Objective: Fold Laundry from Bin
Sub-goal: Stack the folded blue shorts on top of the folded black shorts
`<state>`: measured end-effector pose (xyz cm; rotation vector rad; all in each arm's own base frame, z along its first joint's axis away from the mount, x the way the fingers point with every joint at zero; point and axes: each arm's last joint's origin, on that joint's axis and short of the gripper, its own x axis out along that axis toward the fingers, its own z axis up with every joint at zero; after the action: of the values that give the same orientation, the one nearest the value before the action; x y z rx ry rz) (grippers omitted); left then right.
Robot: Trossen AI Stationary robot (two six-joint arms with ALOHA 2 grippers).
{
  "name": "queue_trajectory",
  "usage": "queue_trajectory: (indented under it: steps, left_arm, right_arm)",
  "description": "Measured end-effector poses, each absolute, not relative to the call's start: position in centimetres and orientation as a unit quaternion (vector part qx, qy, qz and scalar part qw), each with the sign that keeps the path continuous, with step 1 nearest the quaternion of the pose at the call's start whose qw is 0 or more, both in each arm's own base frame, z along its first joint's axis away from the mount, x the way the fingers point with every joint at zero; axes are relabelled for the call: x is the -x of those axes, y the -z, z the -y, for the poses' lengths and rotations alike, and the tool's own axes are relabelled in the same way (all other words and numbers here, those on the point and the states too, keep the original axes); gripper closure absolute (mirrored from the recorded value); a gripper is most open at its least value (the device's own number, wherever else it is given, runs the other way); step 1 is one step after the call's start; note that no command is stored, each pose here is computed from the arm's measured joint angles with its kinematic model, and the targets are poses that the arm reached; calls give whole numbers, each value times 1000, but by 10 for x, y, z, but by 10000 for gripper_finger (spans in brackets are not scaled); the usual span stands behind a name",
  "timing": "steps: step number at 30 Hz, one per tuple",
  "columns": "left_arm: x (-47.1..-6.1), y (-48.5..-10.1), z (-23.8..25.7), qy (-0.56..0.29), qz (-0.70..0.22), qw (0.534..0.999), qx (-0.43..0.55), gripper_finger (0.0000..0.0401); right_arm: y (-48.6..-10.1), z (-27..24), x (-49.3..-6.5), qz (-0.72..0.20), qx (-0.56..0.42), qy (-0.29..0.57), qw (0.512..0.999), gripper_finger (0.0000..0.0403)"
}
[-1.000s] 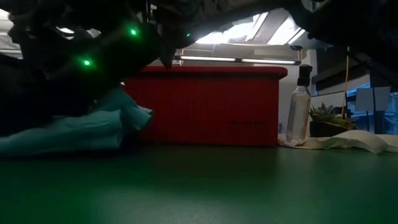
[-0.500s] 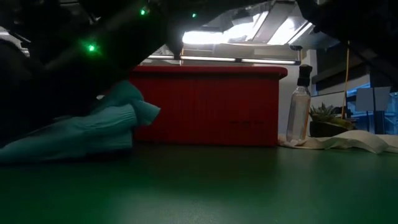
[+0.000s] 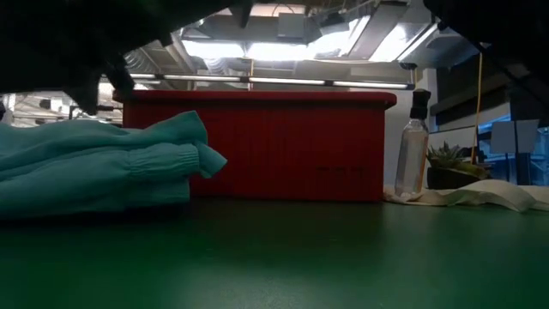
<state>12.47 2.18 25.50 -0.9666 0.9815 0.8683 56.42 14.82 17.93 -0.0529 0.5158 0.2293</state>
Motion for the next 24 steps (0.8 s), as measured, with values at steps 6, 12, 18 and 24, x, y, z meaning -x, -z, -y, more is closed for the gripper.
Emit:
queue_trajectory:
  steps: [6, 12, 18, 24]
  left_arm:
    - [-120, -236, -11, -383, -480, 641, 461, 401]
    - [-124, -225, -5, -406, -487, 620, 463, 401]
    - [-138, -207, -2, -436, -521, 578, 452, 401]
    - [-151, -190, -4, -465, -561, 545, 415, 401]
  right_arm:
    - [-165, -149, -568, -250, 25, -114, 961, 272]
    - [-151, -150, -572, -245, 26, -110, 963, 272]
    - [-130, -150, -574, -252, 28, -106, 961, 272]
    - [-116, -151, -569, -308, 36, -105, 945, 272]
